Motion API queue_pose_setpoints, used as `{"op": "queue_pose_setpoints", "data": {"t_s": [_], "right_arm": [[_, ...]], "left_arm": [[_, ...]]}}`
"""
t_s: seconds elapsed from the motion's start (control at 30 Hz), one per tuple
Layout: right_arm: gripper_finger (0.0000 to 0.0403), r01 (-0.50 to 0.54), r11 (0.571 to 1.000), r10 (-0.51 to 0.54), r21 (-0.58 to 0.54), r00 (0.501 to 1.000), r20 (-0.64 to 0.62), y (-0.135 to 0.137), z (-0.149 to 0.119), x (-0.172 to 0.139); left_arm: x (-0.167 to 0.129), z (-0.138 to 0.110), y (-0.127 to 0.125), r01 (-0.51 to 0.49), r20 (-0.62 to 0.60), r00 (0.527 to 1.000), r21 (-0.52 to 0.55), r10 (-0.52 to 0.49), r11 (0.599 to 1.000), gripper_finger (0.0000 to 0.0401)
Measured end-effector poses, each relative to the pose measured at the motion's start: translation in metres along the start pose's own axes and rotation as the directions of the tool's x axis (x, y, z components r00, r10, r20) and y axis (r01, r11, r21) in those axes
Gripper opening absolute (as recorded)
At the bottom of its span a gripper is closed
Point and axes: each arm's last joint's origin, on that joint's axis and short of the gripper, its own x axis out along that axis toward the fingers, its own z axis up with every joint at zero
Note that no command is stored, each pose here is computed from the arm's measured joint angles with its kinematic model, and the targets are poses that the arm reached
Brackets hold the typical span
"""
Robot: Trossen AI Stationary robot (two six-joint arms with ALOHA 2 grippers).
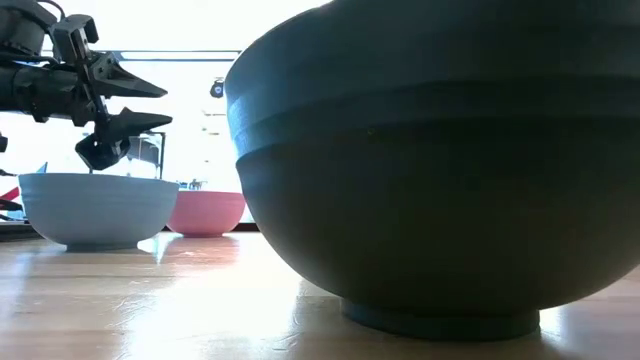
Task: Nest bowls inside each other
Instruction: Stack the top white bowl on the top black bowl
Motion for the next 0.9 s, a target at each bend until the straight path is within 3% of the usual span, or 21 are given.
{"op": "queue_pose_setpoints", "data": {"t_s": [0.23,0.37,0.53,0.7,0.9], "right_arm": [[0.0009,-0.035,0.999,0.031,0.038,0.995,0.092,0.003,0.009,0.000],[0.0009,-0.093,0.977,0.058,0.193,0.982,0.182,0.006,0.018,-0.002],[0.0009,-0.147,0.889,0.066,0.434,0.978,0.198,0.006,0.020,-0.002],[0.0009,-0.144,0.880,0.060,0.452,0.979,0.195,0.006,0.020,-0.002],[0.0009,-0.194,0.849,0.015,0.492,0.939,0.344,0.007,0.034,-0.006]], "left_arm": [[0.000,0.000,0.000,0.000,0.000,1.000,0.000,0.000,1.000,0.0159],[0.000,0.000,0.000,0.000,0.000,1.000,0.000,0.000,1.000,0.0159],[0.000,0.000,0.000,0.000,0.000,1.000,0.000,0.000,1.000,0.0159],[0.000,0.000,0.000,0.000,0.000,1.000,0.000,0.000,1.000,0.0159],[0.000,0.000,0.000,0.000,0.000,1.000,0.000,0.000,1.000,0.0159]]}}
